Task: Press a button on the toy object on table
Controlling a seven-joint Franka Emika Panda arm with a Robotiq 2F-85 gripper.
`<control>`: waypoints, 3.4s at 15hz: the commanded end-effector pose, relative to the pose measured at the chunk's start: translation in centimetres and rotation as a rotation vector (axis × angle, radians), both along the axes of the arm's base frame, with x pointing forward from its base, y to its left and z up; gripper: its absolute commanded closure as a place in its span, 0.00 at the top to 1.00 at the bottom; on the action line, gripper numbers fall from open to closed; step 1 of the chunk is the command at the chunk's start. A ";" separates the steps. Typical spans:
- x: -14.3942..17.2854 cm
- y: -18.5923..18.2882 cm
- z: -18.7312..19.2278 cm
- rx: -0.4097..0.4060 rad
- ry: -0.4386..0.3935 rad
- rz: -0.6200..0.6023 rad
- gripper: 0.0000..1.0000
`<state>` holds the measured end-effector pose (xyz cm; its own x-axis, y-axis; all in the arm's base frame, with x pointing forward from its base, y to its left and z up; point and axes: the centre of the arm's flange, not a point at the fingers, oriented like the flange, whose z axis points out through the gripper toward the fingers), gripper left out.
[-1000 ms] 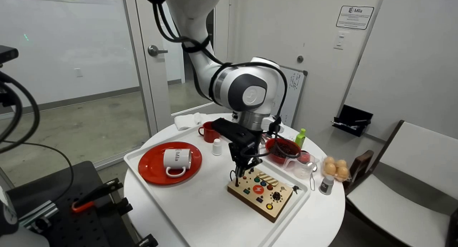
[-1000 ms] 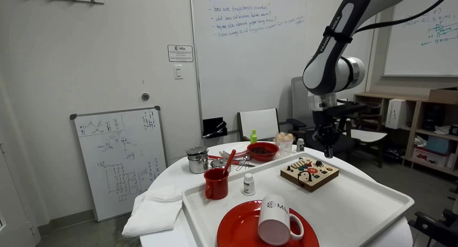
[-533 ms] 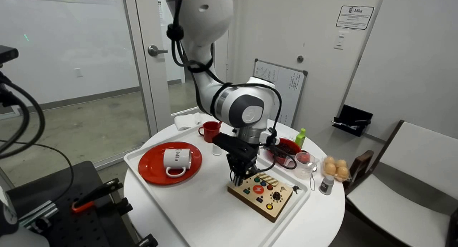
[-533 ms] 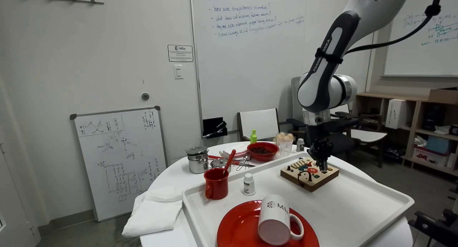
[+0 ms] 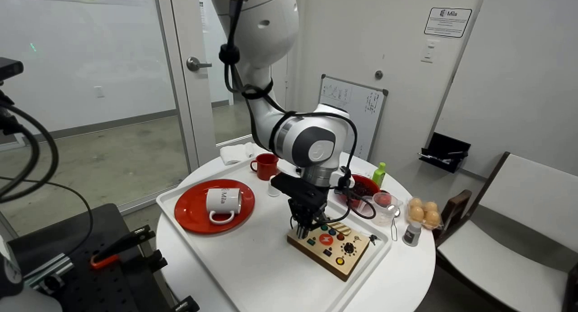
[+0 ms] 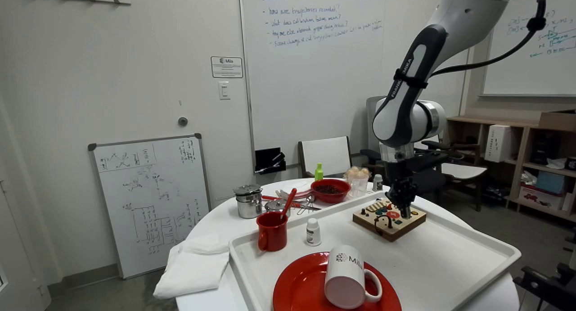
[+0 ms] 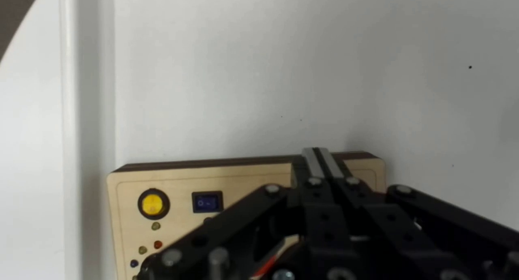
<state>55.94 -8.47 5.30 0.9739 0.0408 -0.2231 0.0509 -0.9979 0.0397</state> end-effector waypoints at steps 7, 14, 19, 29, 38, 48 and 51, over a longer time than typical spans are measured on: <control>2.4 -1.4 -1.3 -0.035 -0.047 -0.019 0.07; 3.5 -1.8 -2.5 -0.028 -0.044 -0.026 0.07; 3.6 -1.9 -3.2 -0.027 -0.044 -0.030 0.07; 3.6 -1.9 -3.3 -0.030 -0.040 -0.040 0.07; 3.5 -1.6 -4.0 -0.032 -0.024 -0.041 0.07; 3.6 -1.1 -5.9 -0.040 0.028 -0.017 0.07; 2.9 -1.6 -3.4 -0.025 -0.009 -0.010 0.07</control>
<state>59.80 -9.95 1.88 0.9740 0.0181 -0.2260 0.0353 -0.9968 0.0723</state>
